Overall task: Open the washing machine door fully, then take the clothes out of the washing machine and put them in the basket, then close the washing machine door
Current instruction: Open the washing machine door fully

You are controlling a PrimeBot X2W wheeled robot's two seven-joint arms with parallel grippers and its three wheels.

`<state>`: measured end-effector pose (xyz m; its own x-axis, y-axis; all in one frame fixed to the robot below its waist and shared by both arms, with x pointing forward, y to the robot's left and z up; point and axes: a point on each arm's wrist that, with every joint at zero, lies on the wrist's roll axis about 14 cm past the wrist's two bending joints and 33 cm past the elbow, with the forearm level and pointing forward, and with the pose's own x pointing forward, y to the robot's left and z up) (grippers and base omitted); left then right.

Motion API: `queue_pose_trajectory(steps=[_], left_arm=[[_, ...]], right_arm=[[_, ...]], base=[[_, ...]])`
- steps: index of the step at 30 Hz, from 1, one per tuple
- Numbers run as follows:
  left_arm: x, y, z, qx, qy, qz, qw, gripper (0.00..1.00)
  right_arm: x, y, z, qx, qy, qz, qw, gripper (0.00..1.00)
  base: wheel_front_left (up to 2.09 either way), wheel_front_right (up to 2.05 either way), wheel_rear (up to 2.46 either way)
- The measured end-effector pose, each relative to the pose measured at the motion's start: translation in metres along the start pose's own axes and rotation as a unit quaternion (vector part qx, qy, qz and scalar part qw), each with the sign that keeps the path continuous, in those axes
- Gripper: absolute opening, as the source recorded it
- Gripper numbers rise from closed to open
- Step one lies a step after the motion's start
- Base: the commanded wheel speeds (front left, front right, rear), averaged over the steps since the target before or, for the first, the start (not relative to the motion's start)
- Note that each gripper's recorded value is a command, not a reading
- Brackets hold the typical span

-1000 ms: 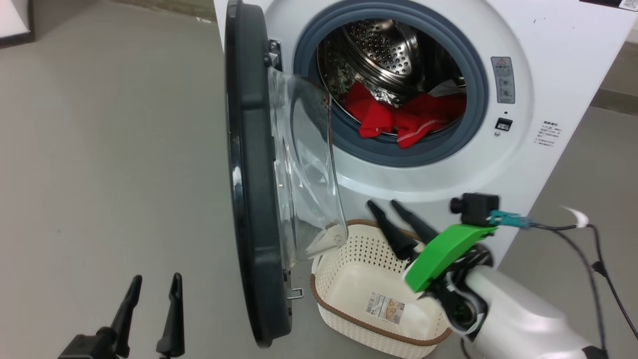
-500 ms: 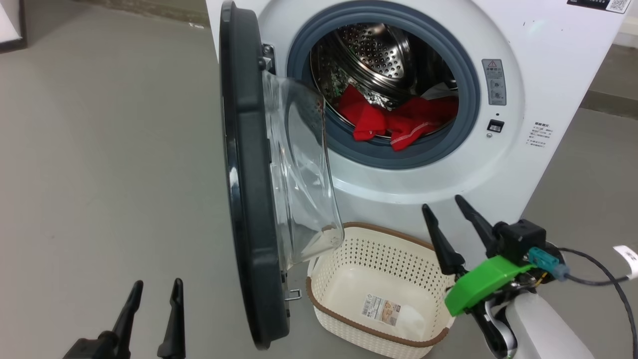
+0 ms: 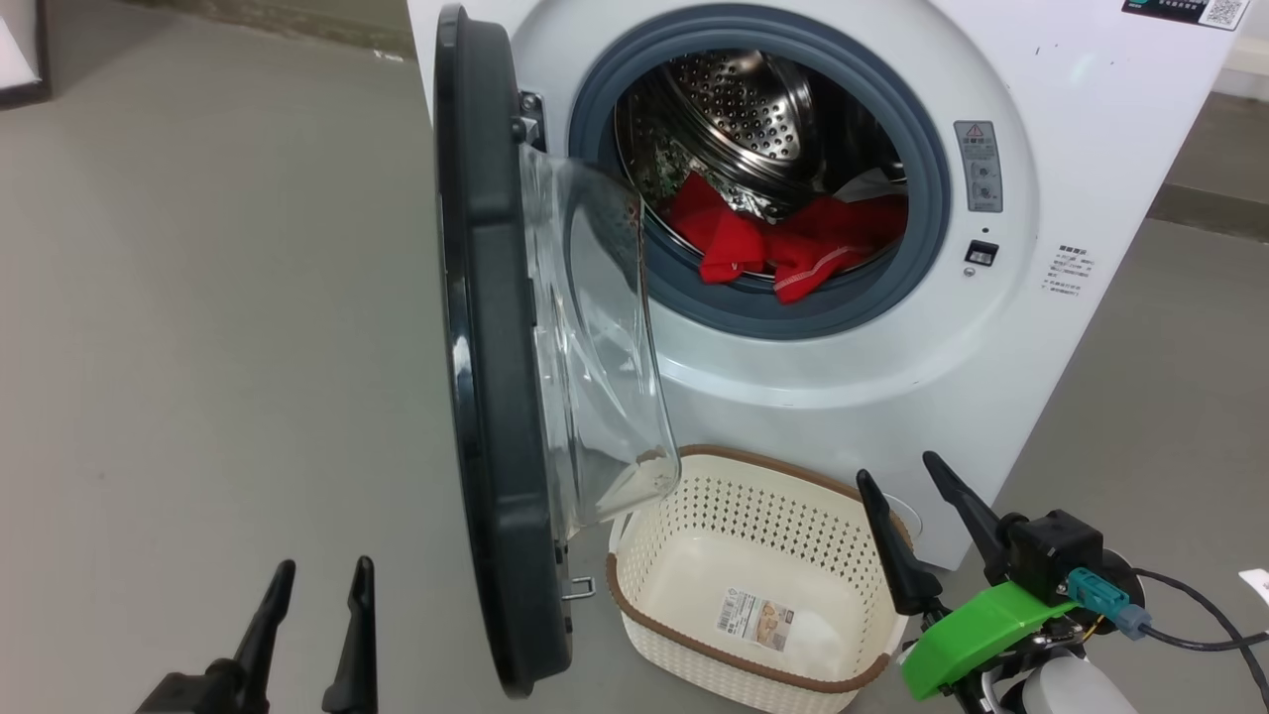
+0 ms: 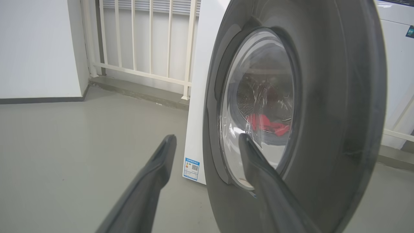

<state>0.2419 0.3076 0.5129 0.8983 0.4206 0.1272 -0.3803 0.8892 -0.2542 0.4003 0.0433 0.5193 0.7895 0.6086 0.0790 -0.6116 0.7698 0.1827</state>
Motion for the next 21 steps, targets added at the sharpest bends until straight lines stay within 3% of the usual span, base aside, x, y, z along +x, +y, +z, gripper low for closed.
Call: queue_pose_trajectory(steps=[17,18,19,21], left_arm=[[0.0017,-0.0052,0.0066,0.0,-0.011,-0.008,1.0,1.0],[0.0018,-0.0058,0.0068,0.0,-0.012,-0.009,1.0,0.95],[0.0016,-0.0063,0.0066,0.0,-0.011,-0.01,1.0,0.48],[0.0014,-0.007,0.0063,0.0,-0.011,-0.011,1.0,0.0]], right_arm=[[-0.0037,-0.0027,-0.003,0.0,0.005,-0.006,1.0,1.0],[-0.0038,-0.0028,-0.0033,0.0,0.005,-0.006,1.0,1.0],[-0.004,-0.0029,-0.0034,0.0,0.006,-0.006,1.0,1.0],[-0.0042,-0.003,-0.0038,-0.001,0.006,-0.006,1.0,1.0]], base=[[0.0,0.0,0.0],[0.0,0.0,0.0],[0.0,0.0,0.0],[0.0,0.0,0.0]])
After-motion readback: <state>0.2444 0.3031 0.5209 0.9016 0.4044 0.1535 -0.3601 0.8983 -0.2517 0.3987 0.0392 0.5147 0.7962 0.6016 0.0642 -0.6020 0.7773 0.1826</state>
